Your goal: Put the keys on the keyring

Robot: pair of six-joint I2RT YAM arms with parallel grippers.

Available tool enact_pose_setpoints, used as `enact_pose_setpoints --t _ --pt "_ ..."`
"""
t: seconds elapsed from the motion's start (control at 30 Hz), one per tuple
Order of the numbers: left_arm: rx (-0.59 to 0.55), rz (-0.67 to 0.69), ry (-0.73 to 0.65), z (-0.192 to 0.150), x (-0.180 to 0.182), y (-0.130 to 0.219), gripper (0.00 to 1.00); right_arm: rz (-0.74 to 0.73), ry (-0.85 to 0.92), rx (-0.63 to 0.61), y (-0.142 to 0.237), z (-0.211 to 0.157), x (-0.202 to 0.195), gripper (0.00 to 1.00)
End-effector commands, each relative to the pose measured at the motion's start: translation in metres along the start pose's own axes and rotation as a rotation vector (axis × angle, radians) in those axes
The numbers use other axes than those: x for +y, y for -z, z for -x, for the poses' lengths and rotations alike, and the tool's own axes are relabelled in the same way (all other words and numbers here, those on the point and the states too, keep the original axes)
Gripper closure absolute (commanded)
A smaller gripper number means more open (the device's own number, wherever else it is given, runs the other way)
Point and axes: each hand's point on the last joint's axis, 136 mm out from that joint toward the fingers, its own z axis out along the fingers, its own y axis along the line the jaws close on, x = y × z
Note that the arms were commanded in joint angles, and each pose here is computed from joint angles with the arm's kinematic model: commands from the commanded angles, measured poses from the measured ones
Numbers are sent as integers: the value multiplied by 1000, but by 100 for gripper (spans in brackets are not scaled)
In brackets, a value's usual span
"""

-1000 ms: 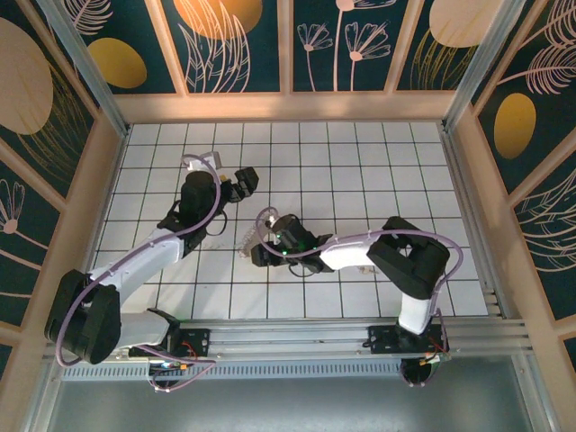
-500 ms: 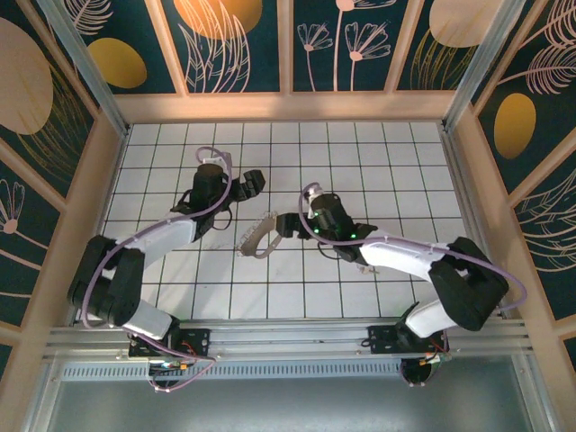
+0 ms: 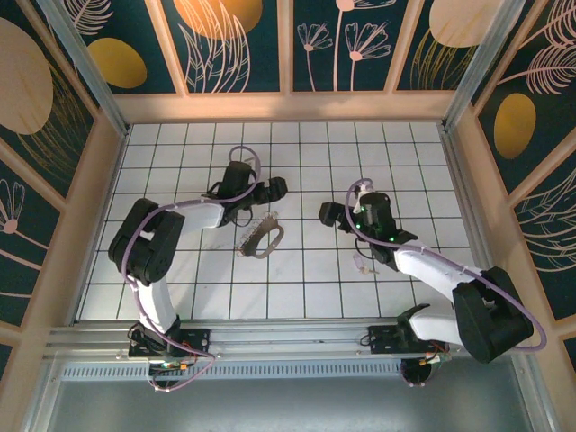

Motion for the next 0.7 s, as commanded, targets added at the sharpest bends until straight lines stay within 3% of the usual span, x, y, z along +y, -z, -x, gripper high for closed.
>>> enact_pose_setpoints --t 0.0,0.37,0.67 --pt "47 -17 -7 -15 -14 -12 1 20 -13 10 -1 -4 1 1" --pt "103 -33 37 -67 -22 -10 1 68 -13 -18 9 -7 5 1" --pt "148 -136 17 -99 -66 1 1 132 -17 -20 15 -12 13 8"
